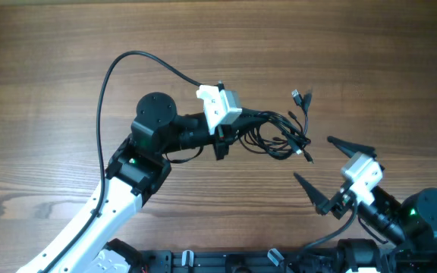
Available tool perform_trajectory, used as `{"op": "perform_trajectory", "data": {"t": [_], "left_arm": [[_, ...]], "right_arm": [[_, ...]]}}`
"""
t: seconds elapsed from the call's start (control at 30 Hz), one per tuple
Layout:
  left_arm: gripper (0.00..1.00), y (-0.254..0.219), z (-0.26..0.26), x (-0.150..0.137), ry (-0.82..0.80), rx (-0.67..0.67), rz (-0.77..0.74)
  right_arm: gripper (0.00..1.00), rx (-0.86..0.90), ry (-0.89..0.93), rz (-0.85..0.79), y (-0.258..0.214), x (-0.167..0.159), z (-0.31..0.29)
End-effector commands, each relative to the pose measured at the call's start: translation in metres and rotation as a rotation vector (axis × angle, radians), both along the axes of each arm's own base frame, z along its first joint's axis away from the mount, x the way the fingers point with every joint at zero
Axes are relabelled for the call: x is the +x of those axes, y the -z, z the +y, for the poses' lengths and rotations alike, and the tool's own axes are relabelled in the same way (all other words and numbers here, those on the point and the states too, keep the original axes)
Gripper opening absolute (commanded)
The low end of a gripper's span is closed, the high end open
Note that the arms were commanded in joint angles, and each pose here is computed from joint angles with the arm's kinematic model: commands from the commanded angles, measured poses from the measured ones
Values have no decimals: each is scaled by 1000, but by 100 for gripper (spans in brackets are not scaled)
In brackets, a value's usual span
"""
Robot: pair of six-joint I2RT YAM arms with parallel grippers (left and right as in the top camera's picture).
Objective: Untangle cables
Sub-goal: 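Reach the right gripper to grasp a hanging cable end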
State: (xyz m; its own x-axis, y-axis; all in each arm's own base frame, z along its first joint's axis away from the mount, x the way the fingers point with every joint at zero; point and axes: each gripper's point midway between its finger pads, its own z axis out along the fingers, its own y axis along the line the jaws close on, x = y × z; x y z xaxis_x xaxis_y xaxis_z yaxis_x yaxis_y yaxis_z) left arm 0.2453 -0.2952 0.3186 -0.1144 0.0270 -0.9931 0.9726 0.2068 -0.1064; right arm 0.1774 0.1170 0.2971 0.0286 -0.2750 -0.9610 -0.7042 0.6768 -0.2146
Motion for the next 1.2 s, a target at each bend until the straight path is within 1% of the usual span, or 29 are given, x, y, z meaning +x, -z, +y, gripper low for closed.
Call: {"op": "perform_trajectory", "data": {"t": [0.0, 0.1, 0.13, 0.23, 0.27, 0.3, 0.33, 0.37, 0.4, 0.47, 0.6, 0.67, 0.73, 0.77, 0.8, 0.83, 0.87, 0.97, 1.03, 1.1, 1.17], "left_arm": [[4, -14, -2, -26, 132, -34, 28], [4, -14, -3, -33, 172, -34, 28], [4, -14, -3, -35, 187, -34, 25], [4, -14, -3, -36, 194, -33, 21], [4, -14, -3, -36, 193, -33, 20], [4, -14, -3, -36, 193, -33, 19], [4, -14, -3, -36, 193, -33, 19], [4, -14, -3, -36, 193, -33, 19], [4, -14, -3, -36, 194, -33, 19], [4, -14, -3, -36, 194, -34, 17], [4, -19, -3, -41, 223, -47, -8], [4, -21, -3, -42, 230, -53, -20], [5, -16, -4, -37, 208, -43, 0], [21, -11, -4, -30, 171, -29, 26], [43, -6, -4, -25, 141, -17, 47], [89, 4, -3, -17, 91, 10, 90], [100, 14, -2, -12, 50, 37, 132], [100, 16, -1, -13, 55, 44, 145], [100, 14, -3, -22, 109, 36, 141], [93, 13, -4, -37, 198, 32, 155], [91, 14, -4, -45, 246, 32, 168]], "right_arm": [[82, -135, -94, -174, -10, -8, 7], [82, -138, -92, -199, -15, -7, 7], [77, -139, -93, -202, -15, -7, 7], [49, -140, -146, -229, -17, -13, 13], [43, -131, -174, -231, -18, -17, 17], [33, -127, -187, -232, -18, -19, 18], [25, -123, -195, -231, -19, -20, 19], [15, -123, -195, -230, -19, -20, 19], [10, -123, -195, -231, -19, -20, 19], [9, -123, -194, -228, -18, -20, 19], [9, -122, -192, -206, -14, -20, 18], [4, -122, -191, -207, -14, -20, 18], [4, -123, -181, -203, -14, -19, 17], [4, -114, -167, -188, -14, -17, 16], [4, -85, -143, -154, -14, -15, 14], [4, -45, -112, -104, -13, -12, 12], [4, 17, -90, -37, -13, -11, 11], [4, 95, -45, 46, -13, -8, 8], [4, 105, -44, 56, -13, -8, 8], [4, 105, -45, 52, -14, -8, 8], [4, 108, -77, 23, -20, -10, 11]]}}
